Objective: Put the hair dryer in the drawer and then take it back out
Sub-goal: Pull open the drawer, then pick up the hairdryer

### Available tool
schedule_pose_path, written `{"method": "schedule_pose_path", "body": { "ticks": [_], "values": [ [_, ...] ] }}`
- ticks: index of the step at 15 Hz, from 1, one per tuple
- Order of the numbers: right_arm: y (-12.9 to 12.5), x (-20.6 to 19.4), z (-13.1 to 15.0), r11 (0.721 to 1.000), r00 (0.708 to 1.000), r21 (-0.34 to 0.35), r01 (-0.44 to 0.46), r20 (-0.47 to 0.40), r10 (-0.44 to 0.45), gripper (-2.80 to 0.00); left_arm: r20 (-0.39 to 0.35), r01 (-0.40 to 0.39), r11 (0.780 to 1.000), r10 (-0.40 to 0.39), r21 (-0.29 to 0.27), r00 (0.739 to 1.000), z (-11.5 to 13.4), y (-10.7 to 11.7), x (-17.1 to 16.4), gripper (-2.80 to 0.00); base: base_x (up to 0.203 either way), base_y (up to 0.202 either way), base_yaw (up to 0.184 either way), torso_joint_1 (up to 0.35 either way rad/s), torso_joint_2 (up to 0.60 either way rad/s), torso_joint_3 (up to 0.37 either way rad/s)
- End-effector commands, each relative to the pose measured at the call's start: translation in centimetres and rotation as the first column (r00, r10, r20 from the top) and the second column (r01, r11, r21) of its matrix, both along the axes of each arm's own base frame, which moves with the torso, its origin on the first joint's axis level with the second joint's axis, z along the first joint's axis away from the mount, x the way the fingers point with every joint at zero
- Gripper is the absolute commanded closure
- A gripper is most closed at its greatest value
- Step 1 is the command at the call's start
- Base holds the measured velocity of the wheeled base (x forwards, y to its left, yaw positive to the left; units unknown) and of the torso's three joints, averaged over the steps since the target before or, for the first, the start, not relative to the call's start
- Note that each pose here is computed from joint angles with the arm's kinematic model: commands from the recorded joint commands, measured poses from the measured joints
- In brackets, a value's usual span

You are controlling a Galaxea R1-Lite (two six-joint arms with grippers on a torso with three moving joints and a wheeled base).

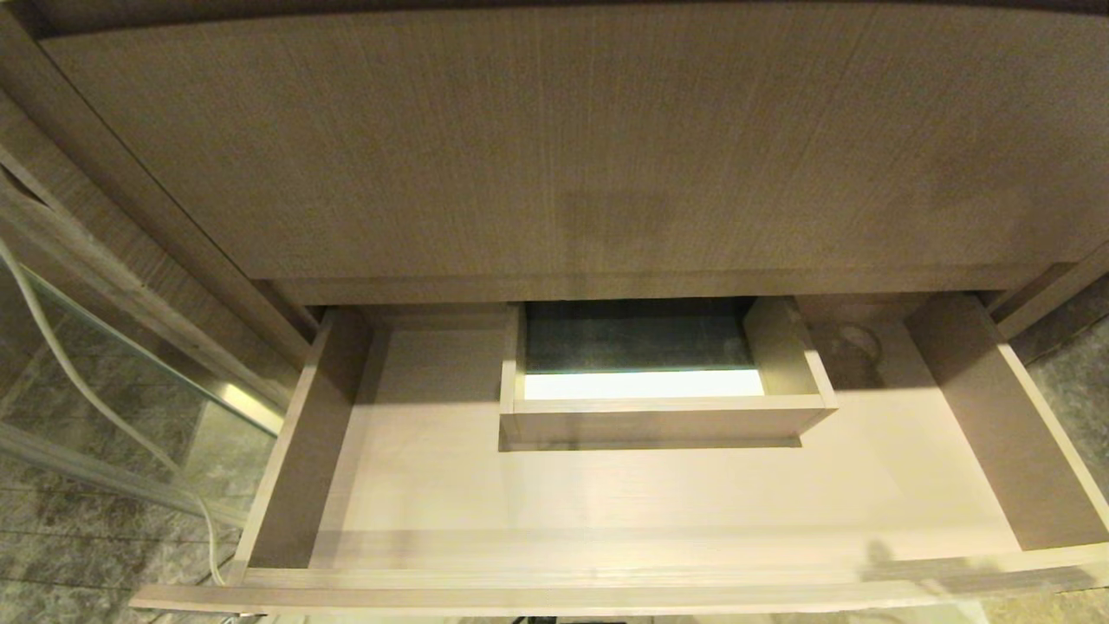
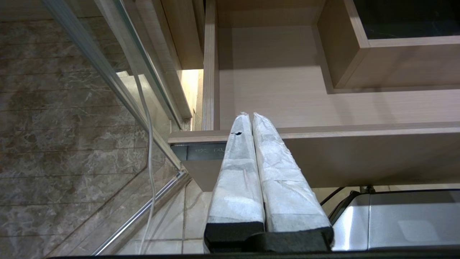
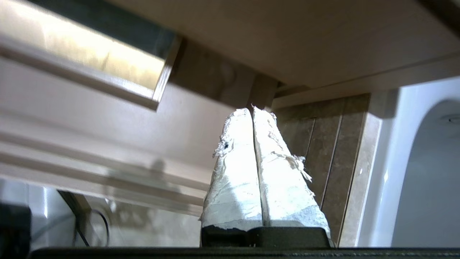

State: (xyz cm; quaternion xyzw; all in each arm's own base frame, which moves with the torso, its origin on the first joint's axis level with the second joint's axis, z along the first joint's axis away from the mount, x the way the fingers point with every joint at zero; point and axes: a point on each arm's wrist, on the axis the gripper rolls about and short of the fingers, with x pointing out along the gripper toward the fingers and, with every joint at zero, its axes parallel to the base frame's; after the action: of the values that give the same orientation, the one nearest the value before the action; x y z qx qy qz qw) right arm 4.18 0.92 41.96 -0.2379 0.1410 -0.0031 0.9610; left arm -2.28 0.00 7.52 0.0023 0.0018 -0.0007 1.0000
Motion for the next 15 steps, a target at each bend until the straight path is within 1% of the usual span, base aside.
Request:
{"method": "schedule_pose_path", "body": {
  "ticks": [1,3,5,7,8,10,12,15],
  "values": [
    [-2.3,-4.3,0.3,0.997,0.993,0.083,0.006,0.115,-0.015,0.00,-0.003,0.000,1.000,0.000,0.000,1.000,0.0,0.0,0.0,0.00,0.000,0.000,0.000,0.000,0.00,0.000],
    [-3.4,-6.3,0.1,0.993,0.987,0.118,0.003,0.160,-0.022,0.00,-0.001,0.000,1.000,0.000,0.000,1.000,0.0,0.0,0.0,0.00,0.000,0.000,0.000,0.000,0.00,0.000],
    [-3.6,-6.8,0.1,0.989,0.983,0.147,0.015,0.178,-0.042,0.00,-0.001,0.000,1.000,0.000,0.000,1.000,0.0,0.0,0.0,0.00,0.000,0.000,0.000,0.000,0.00,0.000],
    [-3.3,-6.7,0.0,0.975,0.978,0.205,0.090,0.164,-0.125,0.00,-0.001,0.000,1.000,0.000,0.000,1.000,0.0,0.0,0.0,0.00,0.000,0.000,0.000,0.000,0.00,0.000],
    [-3.1,-6.4,-0.6,0.966,0.979,0.230,0.122,0.131,-0.155,0.00,-0.001,0.000,1.000,0.000,0.000,1.000,0.0,0.0,0.0,0.00,0.000,0.000,0.000,0.000,0.00,0.000],
    [-2.9,-6.0,-2.6,0.950,0.977,0.252,0.184,0.056,-0.204,0.00,-0.001,0.000,1.000,0.000,0.000,1.000,0.0,0.0,0.0,0.00,0.000,0.000,0.000,0.000,0.00,0.000],
    [-2.9,-6.7,-5.1,0.920,0.957,0.272,0.282,-0.010,-0.291,0.00,-0.003,0.000,1.000,0.000,0.000,1.000,0.0,0.0,0.0,0.00,0.000,0.000,0.000,0.000,0.00,0.000],
    [-2.8,-8.3,-10.1,0.881,0.925,0.280,0.381,-0.106,-0.366,0.00,-0.002,0.000,1.000,0.000,0.000,1.000,0.0,0.0,0.0,0.00,0.000,0.000,0.000,0.000,0.00,0.000]
  ]
}}
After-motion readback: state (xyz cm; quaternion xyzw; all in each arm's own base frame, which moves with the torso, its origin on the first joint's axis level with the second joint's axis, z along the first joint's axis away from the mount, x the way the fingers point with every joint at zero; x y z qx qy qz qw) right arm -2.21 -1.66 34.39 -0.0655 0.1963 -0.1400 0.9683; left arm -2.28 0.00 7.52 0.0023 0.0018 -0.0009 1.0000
